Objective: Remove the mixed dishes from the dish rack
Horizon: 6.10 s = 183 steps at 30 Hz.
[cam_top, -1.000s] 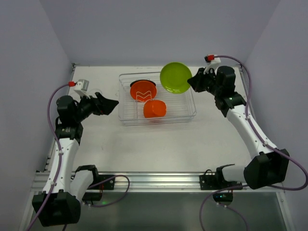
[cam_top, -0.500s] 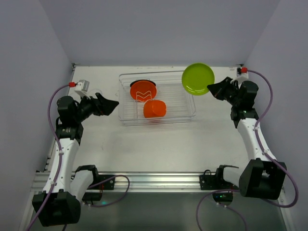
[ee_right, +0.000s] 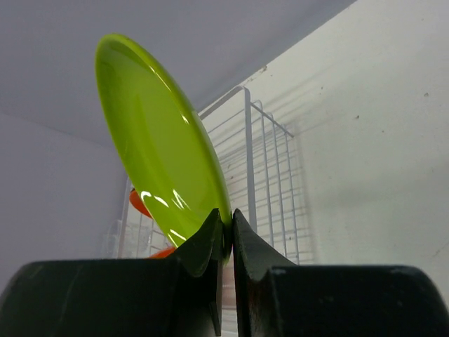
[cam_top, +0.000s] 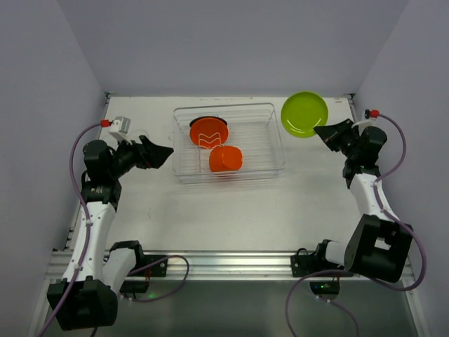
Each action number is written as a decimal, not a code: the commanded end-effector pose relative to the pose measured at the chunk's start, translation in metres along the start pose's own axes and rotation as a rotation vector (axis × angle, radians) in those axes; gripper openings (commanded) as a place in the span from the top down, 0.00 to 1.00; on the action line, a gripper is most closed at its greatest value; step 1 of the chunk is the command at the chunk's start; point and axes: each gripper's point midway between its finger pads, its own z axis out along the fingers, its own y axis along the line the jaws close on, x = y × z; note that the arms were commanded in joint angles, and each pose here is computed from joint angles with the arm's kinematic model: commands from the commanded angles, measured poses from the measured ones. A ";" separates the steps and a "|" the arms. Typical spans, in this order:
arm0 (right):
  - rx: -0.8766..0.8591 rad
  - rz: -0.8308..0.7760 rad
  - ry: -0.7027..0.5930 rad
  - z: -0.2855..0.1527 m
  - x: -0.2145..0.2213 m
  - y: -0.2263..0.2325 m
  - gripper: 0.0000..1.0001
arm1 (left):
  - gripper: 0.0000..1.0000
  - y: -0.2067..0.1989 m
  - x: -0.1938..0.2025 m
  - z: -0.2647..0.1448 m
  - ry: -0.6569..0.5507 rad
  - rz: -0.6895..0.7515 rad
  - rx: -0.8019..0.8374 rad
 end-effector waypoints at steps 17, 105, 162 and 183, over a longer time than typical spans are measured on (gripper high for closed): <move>0.045 0.331 -0.035 0.069 -0.006 -0.074 1.00 | 0.00 -0.007 -0.003 -0.001 -0.016 0.026 0.036; 0.589 0.428 0.309 0.115 0.041 -0.165 0.45 | 0.00 -0.015 -0.003 -0.002 -0.015 0.020 0.071; -0.512 -0.787 0.443 0.114 0.126 0.187 0.10 | 0.00 -0.012 -0.002 -0.003 -0.022 0.023 0.057; -0.408 -1.040 0.501 0.184 0.186 0.149 0.20 | 0.00 -0.012 0.000 -0.003 -0.012 0.016 0.064</move>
